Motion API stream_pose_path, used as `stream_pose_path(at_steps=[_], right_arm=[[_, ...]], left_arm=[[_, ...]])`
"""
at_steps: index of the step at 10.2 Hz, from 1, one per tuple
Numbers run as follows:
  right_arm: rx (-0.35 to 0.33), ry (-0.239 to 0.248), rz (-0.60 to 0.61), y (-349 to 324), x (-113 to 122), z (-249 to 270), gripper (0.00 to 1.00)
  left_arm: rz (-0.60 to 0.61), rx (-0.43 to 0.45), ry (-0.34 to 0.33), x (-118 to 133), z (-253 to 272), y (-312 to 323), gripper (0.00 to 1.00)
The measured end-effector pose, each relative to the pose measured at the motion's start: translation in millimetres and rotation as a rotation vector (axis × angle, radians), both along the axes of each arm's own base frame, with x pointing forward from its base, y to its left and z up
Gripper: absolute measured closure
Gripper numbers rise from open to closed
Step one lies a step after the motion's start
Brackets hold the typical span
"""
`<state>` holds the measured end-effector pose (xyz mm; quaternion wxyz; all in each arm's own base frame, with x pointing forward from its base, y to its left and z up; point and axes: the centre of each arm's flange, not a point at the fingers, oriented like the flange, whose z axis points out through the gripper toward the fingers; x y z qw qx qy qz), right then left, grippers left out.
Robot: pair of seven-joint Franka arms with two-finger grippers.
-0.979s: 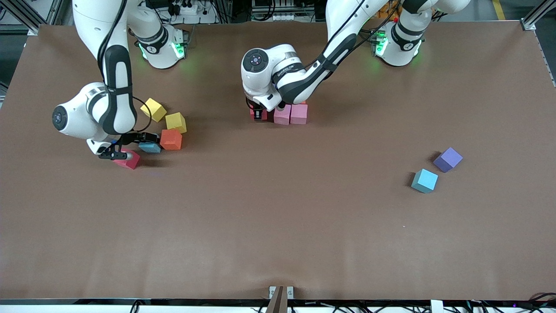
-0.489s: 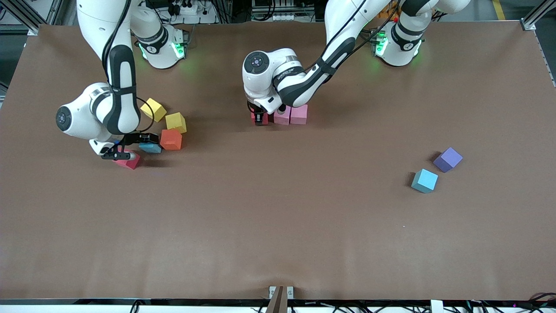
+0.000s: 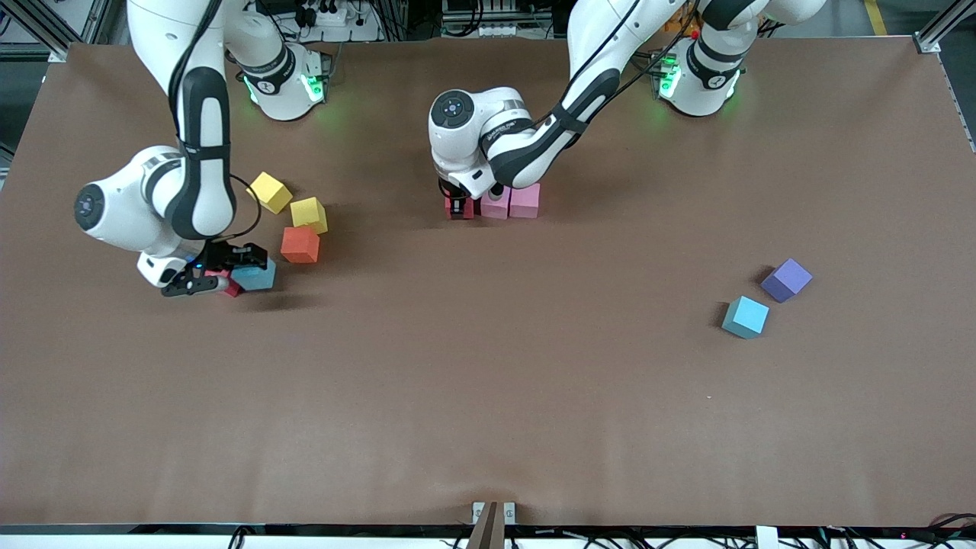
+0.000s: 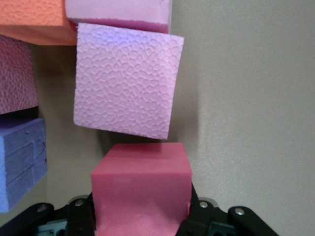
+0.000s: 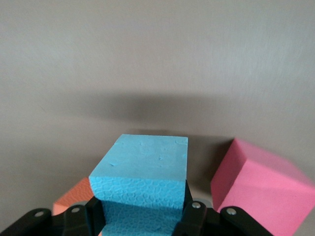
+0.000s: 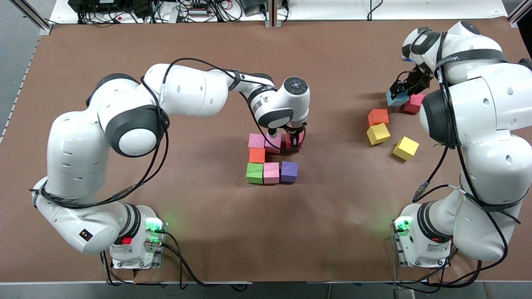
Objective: Form number 2 with 11 blocks
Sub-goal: 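Lift the cyan cube with the right gripper while the left gripper releases red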
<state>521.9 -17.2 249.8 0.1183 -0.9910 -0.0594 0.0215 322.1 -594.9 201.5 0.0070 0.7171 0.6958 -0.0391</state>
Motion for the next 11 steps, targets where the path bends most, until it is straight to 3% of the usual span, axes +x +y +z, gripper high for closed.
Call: stream_pose_path(at_steps=[4, 8, 11], right_arm=[[0.051, -0.006, 0.075, 55, 21, 32, 0.44], [0.076, 0.050, 0.049, 94, 17, 34, 0.44], [0.072, 0.045, 0.052, 130, 21, 44, 0.44]], left_arm=[[-0.019, -0.006, -0.003, -10, -13, 5, 0.38], [-0.023, -0.008, -0.007, -11, -13, 6, 0.38], [-0.041, 0.004, -0.020, -13, -13, 11, 0.38]])
